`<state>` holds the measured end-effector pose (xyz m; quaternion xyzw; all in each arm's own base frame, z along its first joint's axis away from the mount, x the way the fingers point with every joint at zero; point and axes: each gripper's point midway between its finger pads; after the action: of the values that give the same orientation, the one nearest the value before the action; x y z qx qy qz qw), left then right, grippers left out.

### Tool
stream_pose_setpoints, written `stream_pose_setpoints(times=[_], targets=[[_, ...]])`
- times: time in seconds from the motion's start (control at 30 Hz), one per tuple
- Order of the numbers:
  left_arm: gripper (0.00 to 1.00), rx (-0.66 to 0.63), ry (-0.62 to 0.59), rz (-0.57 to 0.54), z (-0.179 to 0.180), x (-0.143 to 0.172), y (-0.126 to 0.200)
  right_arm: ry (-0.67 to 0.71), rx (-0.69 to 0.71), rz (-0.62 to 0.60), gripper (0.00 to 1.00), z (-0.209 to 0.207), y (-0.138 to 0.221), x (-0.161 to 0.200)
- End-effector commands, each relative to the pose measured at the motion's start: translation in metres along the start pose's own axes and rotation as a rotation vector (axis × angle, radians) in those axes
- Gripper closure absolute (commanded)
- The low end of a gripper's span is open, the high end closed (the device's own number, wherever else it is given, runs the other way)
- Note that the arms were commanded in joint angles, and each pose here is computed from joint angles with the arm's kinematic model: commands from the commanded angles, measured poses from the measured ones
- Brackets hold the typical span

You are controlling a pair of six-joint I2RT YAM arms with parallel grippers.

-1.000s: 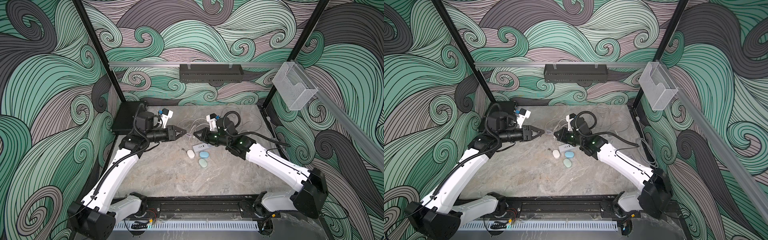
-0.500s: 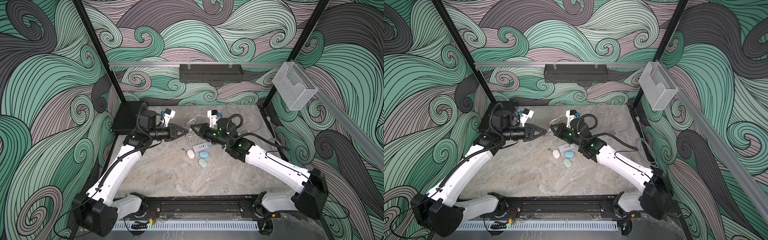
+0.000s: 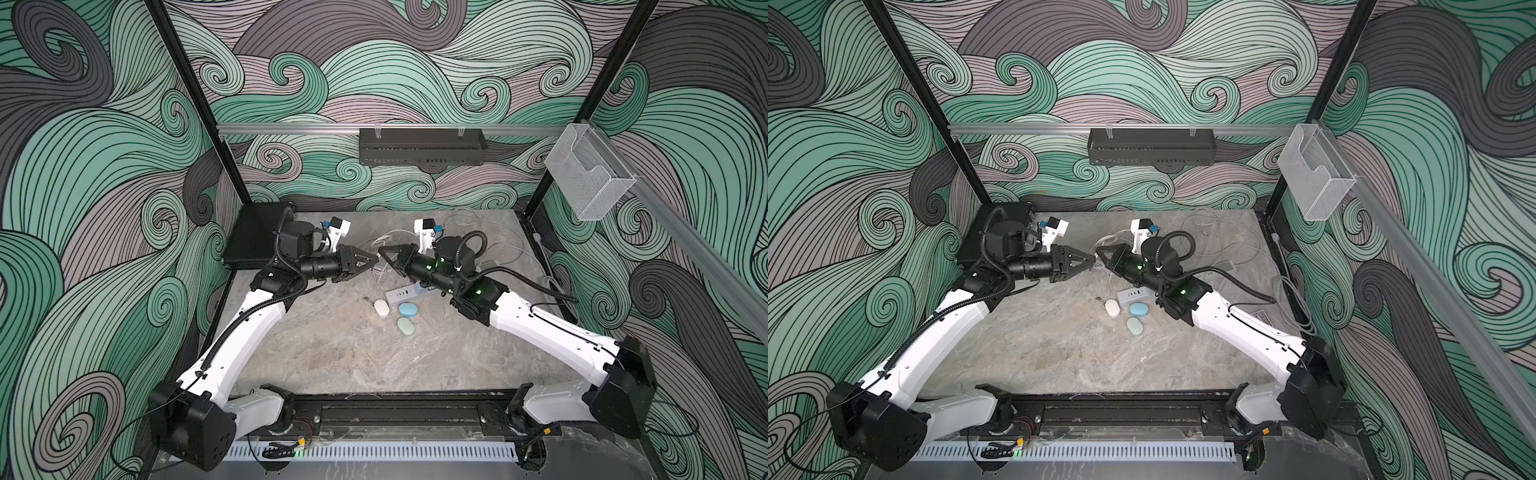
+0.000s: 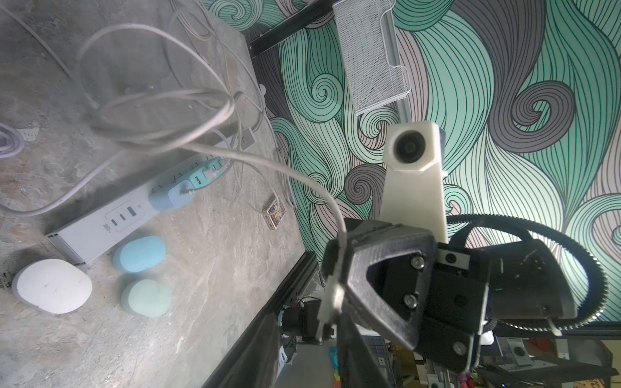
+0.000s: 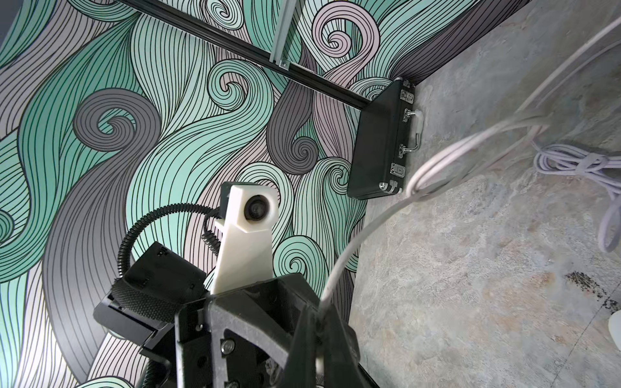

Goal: Charge the bluetooth headset
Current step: Adjust the charging cable.

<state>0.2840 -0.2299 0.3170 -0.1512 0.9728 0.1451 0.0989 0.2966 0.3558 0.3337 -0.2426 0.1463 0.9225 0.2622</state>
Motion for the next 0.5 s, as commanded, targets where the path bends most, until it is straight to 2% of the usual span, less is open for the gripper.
stream_pose_setpoints(times=[0.0, 0.17, 0.37, 0.47], targets=[[0.75, 0.052, -0.011, -0.033, -0.0139, -0.0070, 0.0034, -0.031, -0.037, 0.000, 1.00, 0.0057, -0.0044, 0.0037], [0.85, 0.066, -0.007, -0.049, -0.0158, -0.0092, 0.0035, -0.044, -0.045, 0.010, 1.00, 0.0065, -0.0054, 0.0072], [0.91, 0.079, -0.008, -0.055, -0.0186, -0.0100, 0.0042, -0.065, -0.050, 0.022, 1.00, 0.0049, -0.0060, 0.0124], [0.98, 0.078, -0.010, -0.055, -0.0181, -0.0096, 0.0044, -0.063, -0.053, 0.025, 1.00, 0.0055, -0.0053, 0.0136]])
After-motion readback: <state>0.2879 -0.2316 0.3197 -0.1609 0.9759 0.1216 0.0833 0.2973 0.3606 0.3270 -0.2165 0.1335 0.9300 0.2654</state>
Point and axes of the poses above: each gripper's point midway between its finger pads, its own y axis back along the fingers, its own z axis along the line the jaws close on, x = y × z, and after that the axes turned 9 degrees about y, right-handed
